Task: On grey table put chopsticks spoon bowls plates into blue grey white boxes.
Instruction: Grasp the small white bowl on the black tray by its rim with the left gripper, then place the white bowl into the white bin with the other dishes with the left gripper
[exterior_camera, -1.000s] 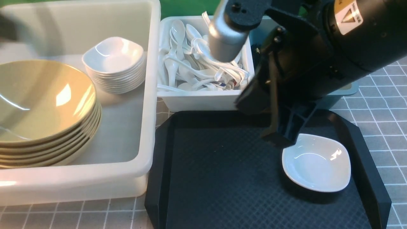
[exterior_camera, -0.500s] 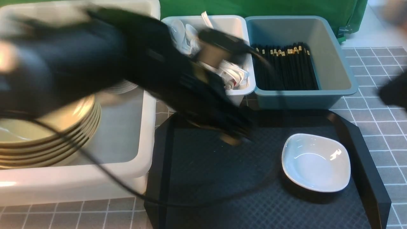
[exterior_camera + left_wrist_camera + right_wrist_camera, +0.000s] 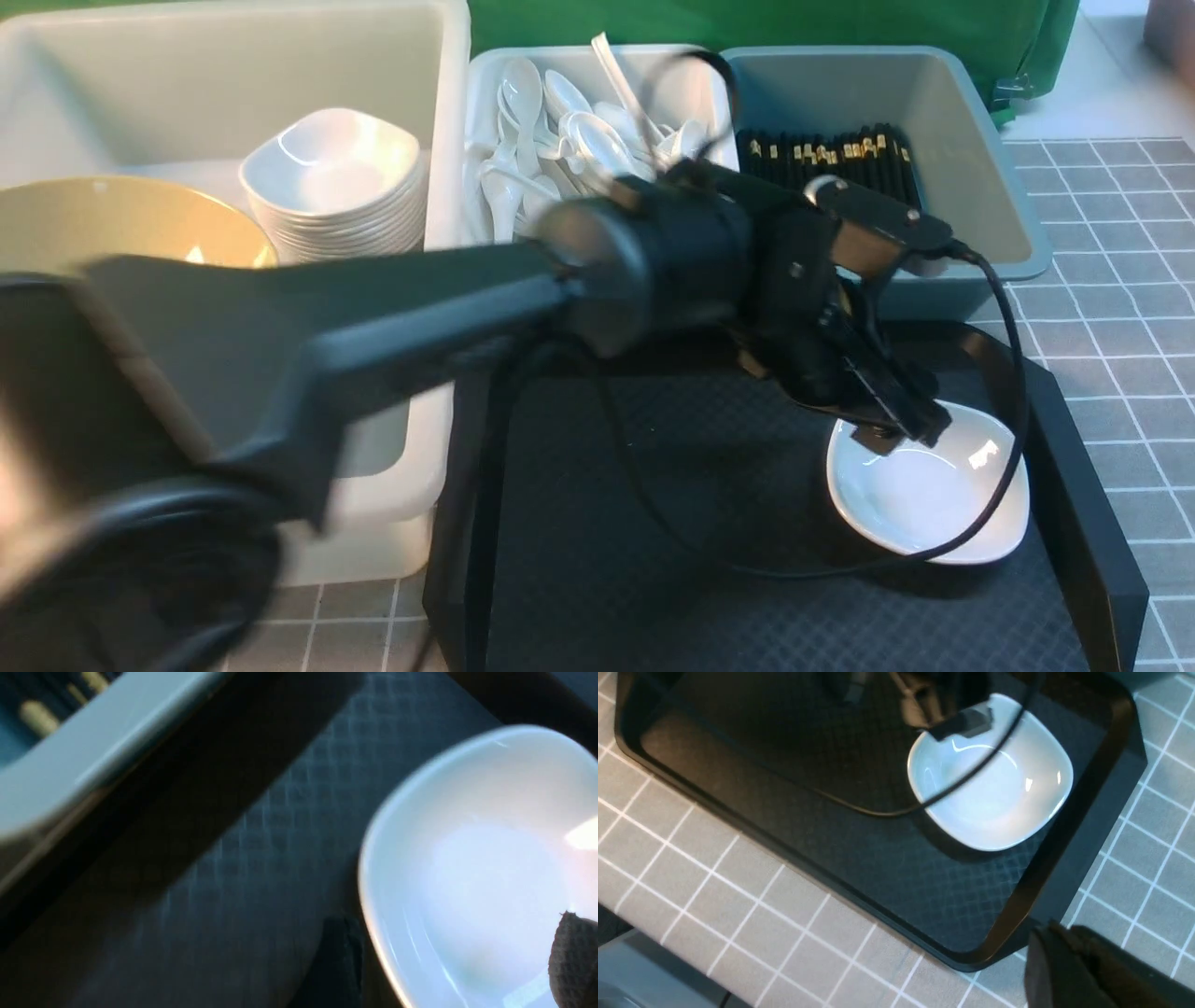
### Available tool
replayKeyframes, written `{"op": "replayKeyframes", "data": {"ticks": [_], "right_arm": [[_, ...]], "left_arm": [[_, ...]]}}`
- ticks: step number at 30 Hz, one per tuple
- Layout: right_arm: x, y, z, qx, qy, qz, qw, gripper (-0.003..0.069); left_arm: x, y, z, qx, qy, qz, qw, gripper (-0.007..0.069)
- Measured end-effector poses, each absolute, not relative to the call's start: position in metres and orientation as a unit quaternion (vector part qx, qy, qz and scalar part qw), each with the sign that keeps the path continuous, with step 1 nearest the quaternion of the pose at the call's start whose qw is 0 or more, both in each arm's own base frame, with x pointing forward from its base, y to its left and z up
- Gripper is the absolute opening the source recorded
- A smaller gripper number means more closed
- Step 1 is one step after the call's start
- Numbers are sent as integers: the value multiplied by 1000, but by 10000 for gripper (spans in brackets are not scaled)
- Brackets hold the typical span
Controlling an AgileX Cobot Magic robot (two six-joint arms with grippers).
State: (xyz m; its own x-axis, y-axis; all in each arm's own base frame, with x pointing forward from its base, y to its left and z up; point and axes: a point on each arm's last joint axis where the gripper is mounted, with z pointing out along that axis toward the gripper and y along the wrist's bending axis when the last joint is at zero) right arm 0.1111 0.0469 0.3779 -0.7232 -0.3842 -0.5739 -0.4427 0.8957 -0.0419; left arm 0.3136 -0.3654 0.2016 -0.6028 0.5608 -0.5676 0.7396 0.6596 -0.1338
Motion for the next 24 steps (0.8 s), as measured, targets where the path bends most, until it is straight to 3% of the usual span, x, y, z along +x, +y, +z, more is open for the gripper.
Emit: {"op": "replayKeyframes", "data": {"ticks": [6,11,13,14,17,21,24], "right_arm": [[111,47,378,-224,927,49,298,45],[111,47,378,-224,927,49,298,45],[111,47,378,-224,926,49,298,45],[112,47,377,-225,927,48,296,45],[119,50,373,-235,929,43,283,45],[133,58,367,-247,933,44,258,45],[156,72,370,-265,933,61,236,45]], "left_arm": [[330,-384,172,373,880,-177,236,500],[334,-390,167,380,882,-170,220,336],[333,-389,169,383,884,-168,211,209],[333,-389,173,381,885,-170,205,125],[331,-385,202,392,879,-173,208,35],[332,-364,238,413,873,-153,208,5],[340,-327,286,406,874,-128,234,3]]}}
